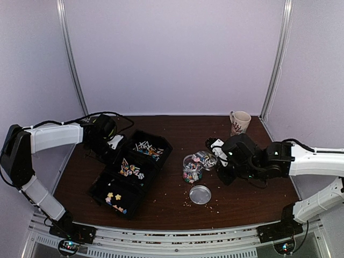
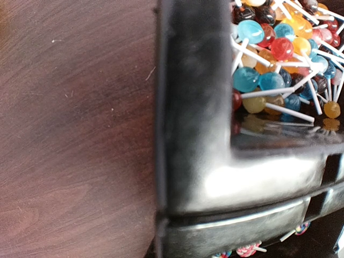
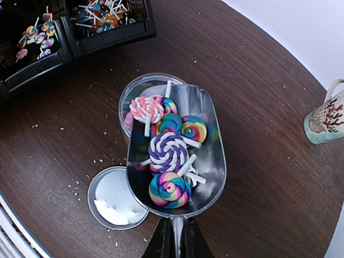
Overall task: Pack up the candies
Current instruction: Place the fake candies in the packing bottle.
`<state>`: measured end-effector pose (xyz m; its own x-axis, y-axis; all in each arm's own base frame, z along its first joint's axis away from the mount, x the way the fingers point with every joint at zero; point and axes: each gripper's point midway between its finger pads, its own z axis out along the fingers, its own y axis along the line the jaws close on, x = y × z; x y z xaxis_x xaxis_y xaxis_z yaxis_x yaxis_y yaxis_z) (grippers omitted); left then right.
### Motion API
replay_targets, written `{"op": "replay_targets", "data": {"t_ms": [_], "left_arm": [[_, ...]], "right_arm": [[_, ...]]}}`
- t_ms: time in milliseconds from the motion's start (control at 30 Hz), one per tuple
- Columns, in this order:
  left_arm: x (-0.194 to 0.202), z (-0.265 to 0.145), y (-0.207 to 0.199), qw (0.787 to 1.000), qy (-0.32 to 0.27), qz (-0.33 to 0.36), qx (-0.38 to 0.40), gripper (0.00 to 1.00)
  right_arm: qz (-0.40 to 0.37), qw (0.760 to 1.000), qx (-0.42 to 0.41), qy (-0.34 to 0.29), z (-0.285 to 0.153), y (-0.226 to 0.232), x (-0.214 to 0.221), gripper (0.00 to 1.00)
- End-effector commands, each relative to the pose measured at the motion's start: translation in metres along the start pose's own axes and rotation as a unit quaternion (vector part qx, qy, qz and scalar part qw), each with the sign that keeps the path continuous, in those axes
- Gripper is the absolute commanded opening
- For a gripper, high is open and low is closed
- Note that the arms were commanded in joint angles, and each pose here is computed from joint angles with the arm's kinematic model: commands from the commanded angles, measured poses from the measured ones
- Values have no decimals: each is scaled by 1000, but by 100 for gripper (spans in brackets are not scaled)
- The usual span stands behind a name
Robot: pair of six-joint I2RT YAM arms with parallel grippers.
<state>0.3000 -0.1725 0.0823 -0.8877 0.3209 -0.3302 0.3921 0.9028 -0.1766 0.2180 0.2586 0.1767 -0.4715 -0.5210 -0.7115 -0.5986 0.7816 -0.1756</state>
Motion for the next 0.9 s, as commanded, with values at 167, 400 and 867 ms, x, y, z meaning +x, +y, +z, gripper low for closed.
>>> {"op": "replay_targets", "data": {"t_ms": [167,400,867], "left_arm": [[-41,-32,-22,996,-80,13,42,0],[-41,-32,-22,996,-80,14,44,0],[-41,-33,-23,996,-81,14,46,0]], "right_arm": [[-23,998,-12,49,-2,5,-2,0],[-32,995,-24,87,-3,8,-2,0],[-45,987,-24,152,-9,3,-2,0]]}}
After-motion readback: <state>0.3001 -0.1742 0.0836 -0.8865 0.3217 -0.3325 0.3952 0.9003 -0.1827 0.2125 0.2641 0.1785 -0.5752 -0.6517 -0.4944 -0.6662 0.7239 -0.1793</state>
